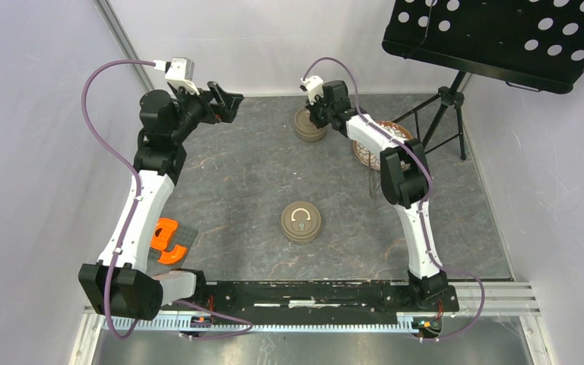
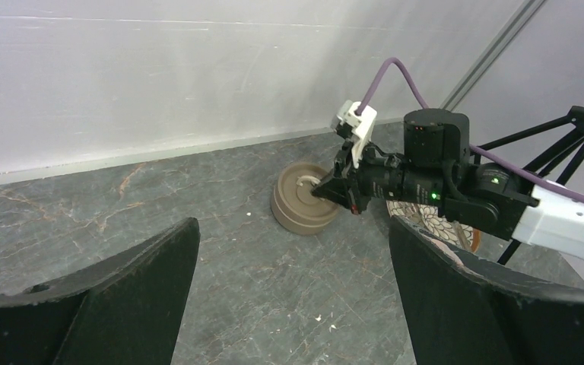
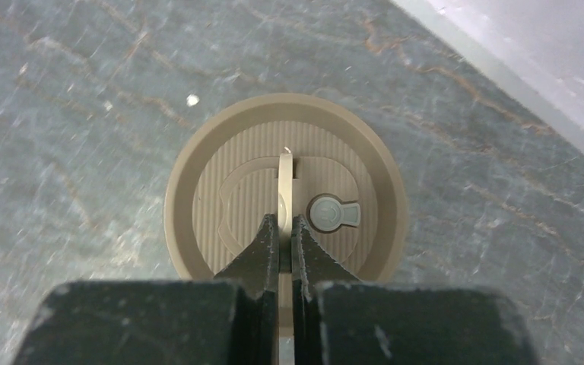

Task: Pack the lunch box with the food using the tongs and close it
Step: Move the packing box to the center of the board.

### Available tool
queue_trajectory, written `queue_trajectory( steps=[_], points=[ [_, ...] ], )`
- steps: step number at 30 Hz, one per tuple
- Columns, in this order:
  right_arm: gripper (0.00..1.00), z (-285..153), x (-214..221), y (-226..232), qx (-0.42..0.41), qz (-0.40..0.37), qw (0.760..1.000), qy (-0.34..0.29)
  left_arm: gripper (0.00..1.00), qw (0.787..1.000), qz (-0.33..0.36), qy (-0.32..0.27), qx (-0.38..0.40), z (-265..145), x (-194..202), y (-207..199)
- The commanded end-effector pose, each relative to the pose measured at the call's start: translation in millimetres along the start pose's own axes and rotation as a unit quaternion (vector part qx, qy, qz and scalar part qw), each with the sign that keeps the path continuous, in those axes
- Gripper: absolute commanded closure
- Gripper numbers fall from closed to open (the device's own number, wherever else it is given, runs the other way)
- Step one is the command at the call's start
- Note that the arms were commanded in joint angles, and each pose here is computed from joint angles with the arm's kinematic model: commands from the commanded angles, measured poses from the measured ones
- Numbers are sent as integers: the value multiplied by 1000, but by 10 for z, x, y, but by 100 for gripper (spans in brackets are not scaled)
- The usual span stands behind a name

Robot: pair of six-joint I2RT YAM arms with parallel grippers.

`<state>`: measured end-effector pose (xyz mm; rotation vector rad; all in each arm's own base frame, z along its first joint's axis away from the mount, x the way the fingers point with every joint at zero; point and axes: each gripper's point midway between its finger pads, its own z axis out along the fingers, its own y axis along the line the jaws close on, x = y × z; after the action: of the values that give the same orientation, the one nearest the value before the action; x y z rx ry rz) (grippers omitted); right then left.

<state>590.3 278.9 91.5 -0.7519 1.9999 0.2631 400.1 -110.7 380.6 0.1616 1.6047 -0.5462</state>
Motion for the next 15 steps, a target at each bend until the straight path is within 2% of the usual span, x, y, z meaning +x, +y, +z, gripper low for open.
queue_trajectory(
  steps=[1, 8, 15],
  points=[
    [100, -289, 5, 378, -62, -22, 998, 11, 0, 1000, 21, -13, 15, -21, -99, -50],
    [100, -640, 247, 866, -114, -25, 993, 19, 0, 999, 33, 2, 18, -59, -19, -45],
    [100, -1021, 574, 1330, -163, -19, 986, 7, 0, 997, 51, 47, 27, -134, 278, -20]
  ],
)
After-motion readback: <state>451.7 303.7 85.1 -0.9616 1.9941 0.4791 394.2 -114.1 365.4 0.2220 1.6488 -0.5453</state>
